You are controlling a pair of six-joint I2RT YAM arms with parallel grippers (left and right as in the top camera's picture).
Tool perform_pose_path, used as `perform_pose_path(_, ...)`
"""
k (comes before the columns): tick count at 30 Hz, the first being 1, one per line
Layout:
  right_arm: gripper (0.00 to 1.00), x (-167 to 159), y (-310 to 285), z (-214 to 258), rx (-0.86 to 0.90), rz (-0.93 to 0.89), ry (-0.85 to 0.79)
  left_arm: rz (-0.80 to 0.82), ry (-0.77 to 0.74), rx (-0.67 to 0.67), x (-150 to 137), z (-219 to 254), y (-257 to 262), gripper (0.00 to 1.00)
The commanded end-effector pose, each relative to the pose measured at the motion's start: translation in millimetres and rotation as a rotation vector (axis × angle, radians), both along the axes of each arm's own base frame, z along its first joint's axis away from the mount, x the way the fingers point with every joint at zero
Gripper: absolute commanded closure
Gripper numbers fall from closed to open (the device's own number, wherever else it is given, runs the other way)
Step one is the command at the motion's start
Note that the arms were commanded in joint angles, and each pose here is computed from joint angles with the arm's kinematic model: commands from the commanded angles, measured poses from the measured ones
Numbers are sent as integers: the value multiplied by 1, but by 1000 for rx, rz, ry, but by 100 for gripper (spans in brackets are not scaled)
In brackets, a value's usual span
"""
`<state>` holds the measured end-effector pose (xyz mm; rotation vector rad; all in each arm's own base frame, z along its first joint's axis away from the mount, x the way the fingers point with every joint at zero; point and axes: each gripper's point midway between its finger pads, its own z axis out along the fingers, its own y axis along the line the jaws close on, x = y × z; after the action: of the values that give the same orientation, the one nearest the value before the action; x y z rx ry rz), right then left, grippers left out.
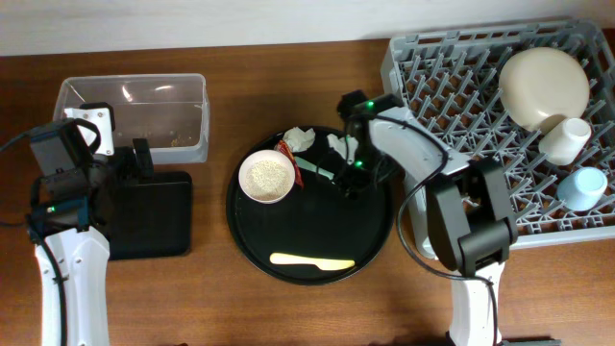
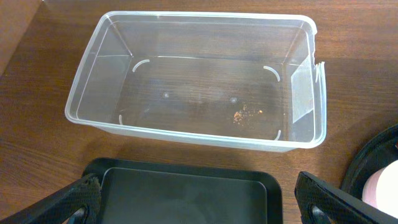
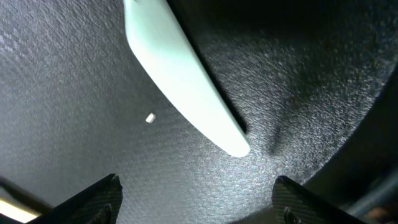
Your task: Sort waste into correct bins and load items into the dishwasher rack
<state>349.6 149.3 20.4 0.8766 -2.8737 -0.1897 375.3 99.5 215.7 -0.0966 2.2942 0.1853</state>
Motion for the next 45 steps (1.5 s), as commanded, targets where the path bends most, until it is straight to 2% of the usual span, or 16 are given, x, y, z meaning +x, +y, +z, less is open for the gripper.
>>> perform_pose_path(1, 18, -7, 18, 4, 239, 48, 58, 17, -22, 1, 3, 9, 4, 1)
perform_pose_path(6, 19, 2, 13, 3, 245, 2, 39, 18, -22, 1, 3, 9, 4, 1)
perform_pose_path(10, 29, 4, 15, 0, 238, -53, 39, 18, -22, 1, 3, 9, 4, 1)
perform_pose_path(15, 29, 5, 6, -14, 203, -116, 30, 18, -22, 1, 3, 9, 4, 1)
perform_pose_path(23, 29, 1, 18, -10, 289, -116, 58, 18, -22, 1, 3, 9, 4, 1)
perform_pose_path(27, 36, 0, 18, -9, 288, -117, 62, 17, -22, 1, 3, 9, 4, 1)
perform_pose_path(32, 37, -7, 21, -6, 315, -91, 88, 18, -22, 1, 3, 9, 4, 1)
perform_pose_path(37, 53, -9, 21, -6, 317, -84, 97, 18, -22, 1, 3, 9, 4, 1)
perform_pose_path(43, 53, -14, 20, -5, 313, -88, 119, 18, -22, 1, 3, 9, 4, 1)
perform_pose_path(45, 49, -16, 20, -5, 311, -89, 126, 18, -22, 1, 3, 9, 4, 1)
